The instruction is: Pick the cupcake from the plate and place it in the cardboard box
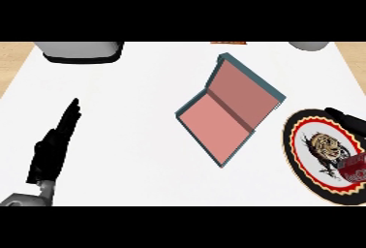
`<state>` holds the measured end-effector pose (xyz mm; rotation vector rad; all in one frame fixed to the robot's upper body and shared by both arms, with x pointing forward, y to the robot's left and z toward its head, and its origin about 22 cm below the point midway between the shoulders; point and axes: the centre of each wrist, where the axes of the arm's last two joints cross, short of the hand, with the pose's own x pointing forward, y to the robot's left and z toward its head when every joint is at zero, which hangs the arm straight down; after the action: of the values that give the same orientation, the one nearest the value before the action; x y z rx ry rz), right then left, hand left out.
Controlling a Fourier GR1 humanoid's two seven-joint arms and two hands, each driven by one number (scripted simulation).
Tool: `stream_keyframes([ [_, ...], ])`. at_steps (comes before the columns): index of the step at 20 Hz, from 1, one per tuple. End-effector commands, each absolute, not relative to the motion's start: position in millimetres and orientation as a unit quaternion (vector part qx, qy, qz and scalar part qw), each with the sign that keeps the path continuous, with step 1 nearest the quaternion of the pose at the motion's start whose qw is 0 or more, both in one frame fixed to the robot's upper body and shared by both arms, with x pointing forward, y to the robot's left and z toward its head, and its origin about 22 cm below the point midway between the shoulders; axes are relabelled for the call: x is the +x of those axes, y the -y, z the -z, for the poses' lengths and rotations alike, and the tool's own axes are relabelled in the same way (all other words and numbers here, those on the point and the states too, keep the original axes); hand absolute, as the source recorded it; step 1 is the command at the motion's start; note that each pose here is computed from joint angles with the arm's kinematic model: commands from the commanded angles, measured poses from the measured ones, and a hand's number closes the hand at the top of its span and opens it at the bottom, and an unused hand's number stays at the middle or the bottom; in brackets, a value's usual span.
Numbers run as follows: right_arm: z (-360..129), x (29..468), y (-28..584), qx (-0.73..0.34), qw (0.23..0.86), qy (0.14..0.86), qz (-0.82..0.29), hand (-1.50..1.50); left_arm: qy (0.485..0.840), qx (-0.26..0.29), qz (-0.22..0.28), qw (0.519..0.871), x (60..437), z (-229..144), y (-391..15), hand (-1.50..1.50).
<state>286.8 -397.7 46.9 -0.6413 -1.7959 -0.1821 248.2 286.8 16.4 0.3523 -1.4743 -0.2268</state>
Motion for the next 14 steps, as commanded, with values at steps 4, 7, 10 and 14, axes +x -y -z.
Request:
stream_keyframes([
  [4,-49,270,446,-0.327,0.593,0.736,-0.021,-1.50,0.657,0.168,0.088,0.729,242,-15,-302,0.00],
  [7,-66,252,464,-0.365,0.628,0.672,-0.142,-1.50,0.657,0.179,0.078,0.728,249,-13,-284,0.00],
  [10,-87,264,463,-0.379,0.659,0.616,-0.206,-1.50,0.659,0.163,0.093,0.728,247,-13,-275,0.00],
  [14,-98,246,468,-0.341,0.716,0.511,-0.332,-1.50,0.657,0.180,0.092,0.726,238,-9,-289,0.00],
])
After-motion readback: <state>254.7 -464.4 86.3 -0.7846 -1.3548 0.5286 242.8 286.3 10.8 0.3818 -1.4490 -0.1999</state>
